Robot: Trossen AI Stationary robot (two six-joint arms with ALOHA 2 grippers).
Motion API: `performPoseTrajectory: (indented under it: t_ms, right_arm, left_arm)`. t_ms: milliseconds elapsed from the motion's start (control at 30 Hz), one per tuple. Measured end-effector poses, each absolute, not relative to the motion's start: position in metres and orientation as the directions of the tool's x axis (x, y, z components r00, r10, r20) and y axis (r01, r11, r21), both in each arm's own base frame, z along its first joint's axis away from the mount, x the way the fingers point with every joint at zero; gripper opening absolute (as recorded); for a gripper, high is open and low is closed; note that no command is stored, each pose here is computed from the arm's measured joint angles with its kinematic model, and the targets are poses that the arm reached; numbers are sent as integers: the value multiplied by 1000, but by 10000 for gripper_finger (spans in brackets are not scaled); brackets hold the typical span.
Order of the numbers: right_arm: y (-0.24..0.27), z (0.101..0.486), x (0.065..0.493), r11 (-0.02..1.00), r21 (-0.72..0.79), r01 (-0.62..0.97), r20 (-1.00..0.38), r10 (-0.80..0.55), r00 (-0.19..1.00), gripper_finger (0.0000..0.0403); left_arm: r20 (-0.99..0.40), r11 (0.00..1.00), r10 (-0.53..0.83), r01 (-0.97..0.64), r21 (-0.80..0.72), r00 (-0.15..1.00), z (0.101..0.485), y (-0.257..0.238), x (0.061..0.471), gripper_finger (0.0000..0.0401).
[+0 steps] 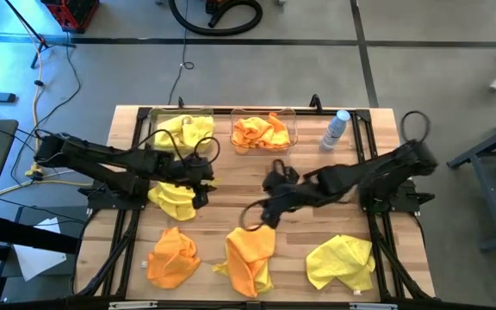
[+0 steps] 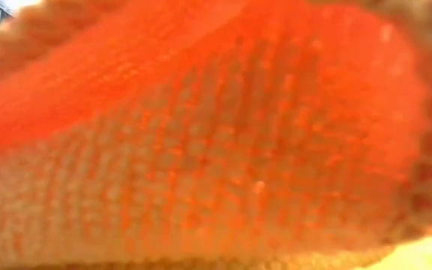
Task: Sort microfiber towel by color & place in baskets
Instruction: Put the orange microfiber towel into the right transparent bin
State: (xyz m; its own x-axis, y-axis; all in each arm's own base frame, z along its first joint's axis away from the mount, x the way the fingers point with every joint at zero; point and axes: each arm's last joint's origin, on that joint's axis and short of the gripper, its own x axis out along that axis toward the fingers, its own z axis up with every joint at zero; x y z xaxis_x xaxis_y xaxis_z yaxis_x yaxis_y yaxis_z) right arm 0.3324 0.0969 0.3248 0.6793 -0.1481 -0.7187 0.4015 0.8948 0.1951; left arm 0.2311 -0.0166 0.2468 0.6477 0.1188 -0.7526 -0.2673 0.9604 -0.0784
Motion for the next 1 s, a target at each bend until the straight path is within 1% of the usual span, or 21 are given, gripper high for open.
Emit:
performPoseTrajectory:
  t_ms: [100, 200, 267, 467, 633, 767, 833, 900, 1000]
  right_arm:
    - [108, 322, 356, 826, 214, 521, -797, -161, 583, 206]
    - [120, 310, 379, 769, 238, 593, -872, -100, 479, 203]
    - [130, 296, 393, 733, 228, 640, -909, -74, 409, 200]
    - [160, 246, 423, 626, 205, 753, -946, -69, 316, 189]
    - [176, 210, 430, 536, 181, 825, -974, -20, 226, 173]
    - [181, 187, 433, 506, 137, 852, -984, -33, 177, 160]
    - [181, 180, 434, 496, 124, 860, -986, -38, 164, 146]
    - [182, 173, 435, 489, 112, 865, -988, -42, 151, 120]
    - [181, 171, 435, 490, 98, 866, -989, -51, 141, 57]
  left_arm:
    - [-762, 965, 69, -236, -112, 644, 238, -17, 215, 158]
    - [-738, 973, 24, -184, -137, 675, 239, -18, 199, 158]
    - [-710, 977, 9, -156, -142, 704, 241, -19, 189, 158]
    - [-638, 980, -15, -117, -163, 770, 255, -20, 167, 158]
    - [-587, 973, -45, -96, -208, 809, 265, -21, 155, 158]
    - [-565, 969, -105, -44, -244, 818, 268, -22, 150, 158]
    - [-560, 966, -124, -29, -256, 819, 269, -22, 149, 158]
    - [-558, 962, -142, -20, -274, 817, 269, -23, 149, 158]
    - [-559, 953, -161, -19, -302, 813, 269, -23, 148, 158]
